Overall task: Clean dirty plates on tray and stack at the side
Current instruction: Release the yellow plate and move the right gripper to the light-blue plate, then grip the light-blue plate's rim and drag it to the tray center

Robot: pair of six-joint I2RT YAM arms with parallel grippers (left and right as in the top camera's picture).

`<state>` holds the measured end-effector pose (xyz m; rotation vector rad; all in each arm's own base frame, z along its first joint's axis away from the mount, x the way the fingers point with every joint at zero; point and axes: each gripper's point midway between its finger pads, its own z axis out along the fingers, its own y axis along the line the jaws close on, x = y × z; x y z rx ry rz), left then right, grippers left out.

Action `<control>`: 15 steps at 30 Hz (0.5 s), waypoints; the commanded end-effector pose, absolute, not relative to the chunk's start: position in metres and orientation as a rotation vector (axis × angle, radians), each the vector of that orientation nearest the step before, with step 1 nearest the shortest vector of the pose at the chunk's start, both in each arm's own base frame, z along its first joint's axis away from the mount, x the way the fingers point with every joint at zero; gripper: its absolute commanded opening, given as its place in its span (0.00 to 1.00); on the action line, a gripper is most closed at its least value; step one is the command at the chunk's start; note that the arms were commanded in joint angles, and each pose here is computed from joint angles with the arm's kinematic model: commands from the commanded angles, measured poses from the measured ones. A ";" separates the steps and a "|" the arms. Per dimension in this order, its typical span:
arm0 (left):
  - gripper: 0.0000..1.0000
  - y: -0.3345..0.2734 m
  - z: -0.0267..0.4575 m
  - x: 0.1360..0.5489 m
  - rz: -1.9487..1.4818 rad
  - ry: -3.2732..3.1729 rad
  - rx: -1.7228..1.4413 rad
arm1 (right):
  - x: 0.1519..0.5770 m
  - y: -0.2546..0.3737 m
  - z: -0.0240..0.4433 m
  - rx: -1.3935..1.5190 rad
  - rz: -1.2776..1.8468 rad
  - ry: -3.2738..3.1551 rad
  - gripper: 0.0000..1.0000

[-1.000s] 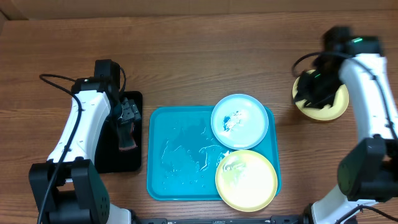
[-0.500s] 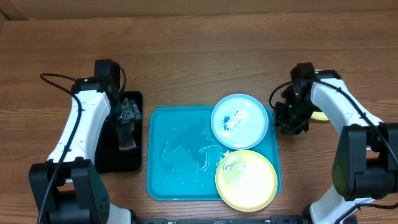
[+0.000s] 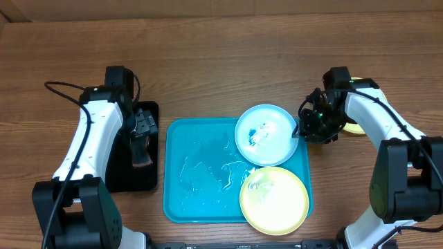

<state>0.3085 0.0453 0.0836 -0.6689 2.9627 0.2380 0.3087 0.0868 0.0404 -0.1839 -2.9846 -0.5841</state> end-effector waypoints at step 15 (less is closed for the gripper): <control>0.95 0.047 0.089 0.312 0.253 2.957 -0.644 | 0.304 0.106 0.018 -0.164 -0.630 -3.004 0.20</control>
